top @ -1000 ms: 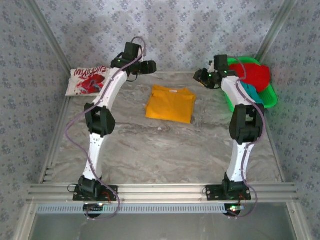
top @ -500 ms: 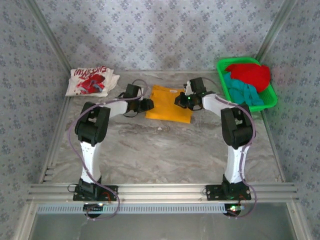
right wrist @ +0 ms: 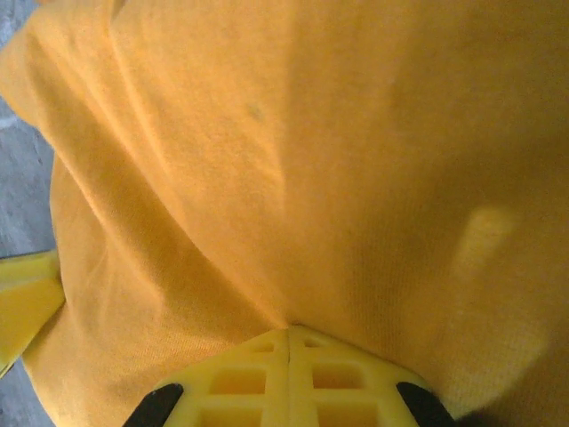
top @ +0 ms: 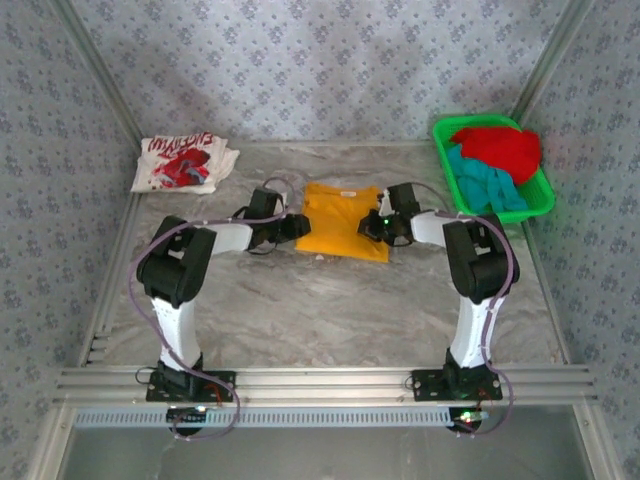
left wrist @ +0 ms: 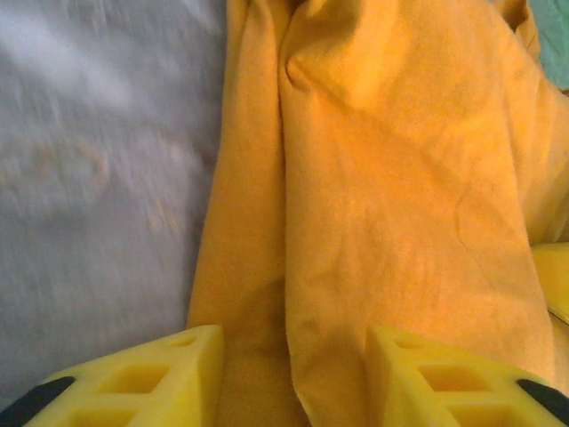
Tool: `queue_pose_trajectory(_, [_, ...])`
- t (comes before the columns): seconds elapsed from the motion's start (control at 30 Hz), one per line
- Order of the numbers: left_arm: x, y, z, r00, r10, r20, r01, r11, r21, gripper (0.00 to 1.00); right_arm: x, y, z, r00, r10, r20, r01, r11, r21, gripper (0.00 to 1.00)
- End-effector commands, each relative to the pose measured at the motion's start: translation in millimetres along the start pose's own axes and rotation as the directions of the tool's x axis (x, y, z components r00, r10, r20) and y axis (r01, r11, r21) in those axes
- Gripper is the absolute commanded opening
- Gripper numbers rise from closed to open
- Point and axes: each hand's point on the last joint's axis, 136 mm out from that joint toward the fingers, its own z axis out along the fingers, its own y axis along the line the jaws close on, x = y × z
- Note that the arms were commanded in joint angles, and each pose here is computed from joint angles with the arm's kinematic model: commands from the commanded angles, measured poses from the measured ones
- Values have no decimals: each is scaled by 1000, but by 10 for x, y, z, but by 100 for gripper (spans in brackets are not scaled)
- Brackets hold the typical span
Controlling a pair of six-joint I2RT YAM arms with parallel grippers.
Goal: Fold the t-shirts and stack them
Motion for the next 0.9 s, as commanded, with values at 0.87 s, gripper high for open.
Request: queue_pose_trajectory(0.87, [31, -545, 518, 989, -41, -139, 40, 999, -12, 73, 261, -426, 40, 993, 106, -47, -102, 991, 88, 0])
